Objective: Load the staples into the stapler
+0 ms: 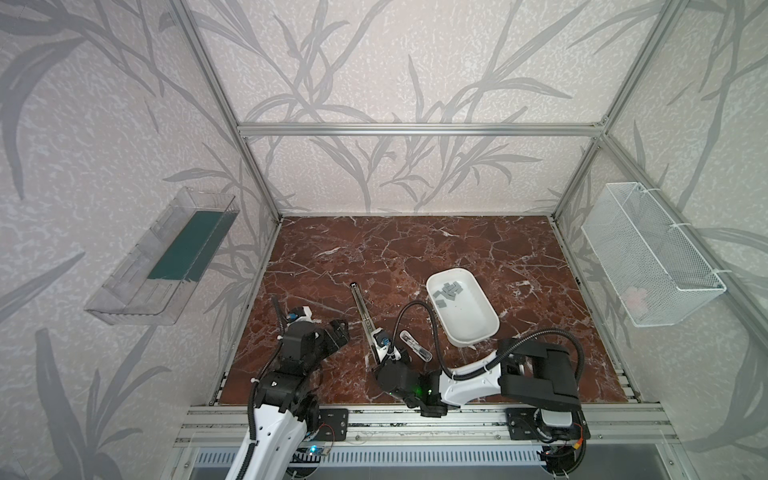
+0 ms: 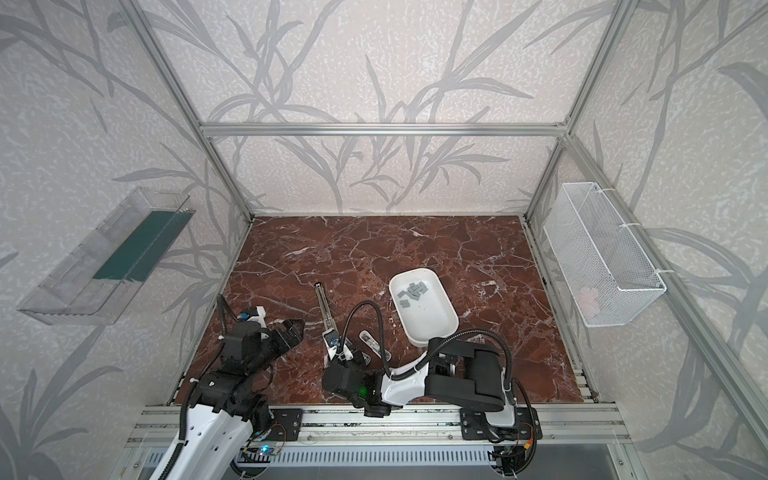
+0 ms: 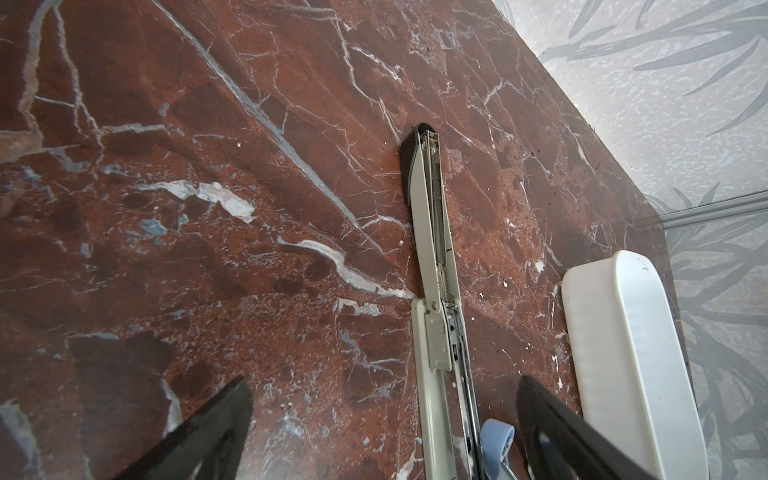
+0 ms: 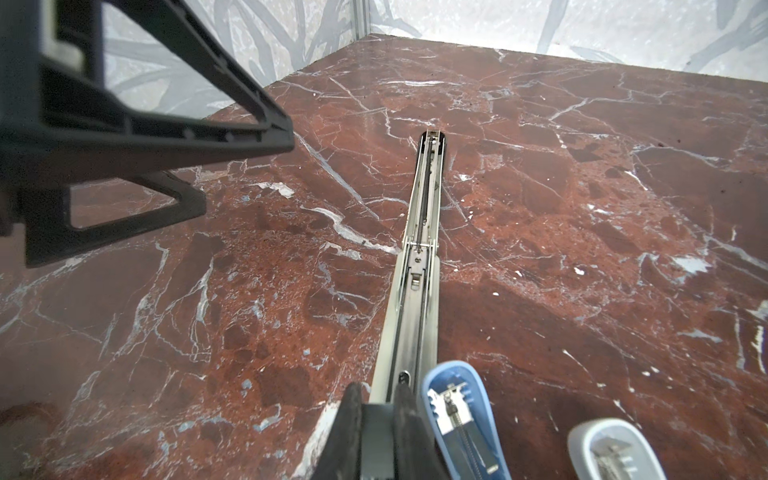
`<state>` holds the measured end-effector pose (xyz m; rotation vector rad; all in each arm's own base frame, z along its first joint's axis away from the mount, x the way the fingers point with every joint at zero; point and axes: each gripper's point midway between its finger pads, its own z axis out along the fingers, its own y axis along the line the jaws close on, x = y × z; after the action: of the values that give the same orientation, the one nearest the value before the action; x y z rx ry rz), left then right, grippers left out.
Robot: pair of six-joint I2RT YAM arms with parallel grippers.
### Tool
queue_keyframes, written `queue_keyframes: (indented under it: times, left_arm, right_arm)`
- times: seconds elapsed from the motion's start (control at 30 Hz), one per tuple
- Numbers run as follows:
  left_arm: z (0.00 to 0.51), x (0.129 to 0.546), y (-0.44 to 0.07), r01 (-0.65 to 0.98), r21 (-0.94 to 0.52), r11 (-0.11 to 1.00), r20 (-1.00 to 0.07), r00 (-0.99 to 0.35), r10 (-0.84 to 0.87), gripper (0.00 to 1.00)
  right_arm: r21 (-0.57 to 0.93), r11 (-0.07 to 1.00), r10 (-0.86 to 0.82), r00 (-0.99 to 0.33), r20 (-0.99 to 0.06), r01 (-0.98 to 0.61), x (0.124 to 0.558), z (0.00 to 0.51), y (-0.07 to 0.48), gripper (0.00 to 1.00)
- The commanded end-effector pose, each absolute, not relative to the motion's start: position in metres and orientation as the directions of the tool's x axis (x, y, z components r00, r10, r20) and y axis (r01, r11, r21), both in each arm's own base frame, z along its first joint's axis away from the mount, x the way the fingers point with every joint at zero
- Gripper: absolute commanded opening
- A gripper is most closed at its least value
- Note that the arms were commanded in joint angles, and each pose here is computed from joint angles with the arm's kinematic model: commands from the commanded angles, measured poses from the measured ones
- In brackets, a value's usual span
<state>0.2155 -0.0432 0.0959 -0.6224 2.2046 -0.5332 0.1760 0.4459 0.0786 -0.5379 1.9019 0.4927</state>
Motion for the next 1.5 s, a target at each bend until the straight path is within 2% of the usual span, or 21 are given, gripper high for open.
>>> queue_keyframes:
  times: [0.0, 1.0, 1.47]
  left_arm:
    - [0.105, 0.218, -0.043, -0.242, -0.552, 0.798, -0.584, -0.571, -0.577, 0.99]
    - [0.105, 0.218, -0.043, -0.240, -0.555, 0.797, -0.585, -0.569, -0.578, 0.99]
    - [0.105, 0.217, -0.043, -0.239, -0.555, 0.797, -0.585, -0.569, -0.578, 0.99]
  right_arm:
    - [0.088, 0.827, -0.125, -0.335, -0.934, -0.555, 0.182, 0.080, 0.447, 0.05]
    - [0.088, 0.829, -0.129, -0.343, -0.930, -0.552, 0.188, 0.069, 0.445, 0.03]
    - [0.094, 0.820, -0.108, -0.314, -0.943, -0.565, 0.188, 0.084, 0.445, 0.02]
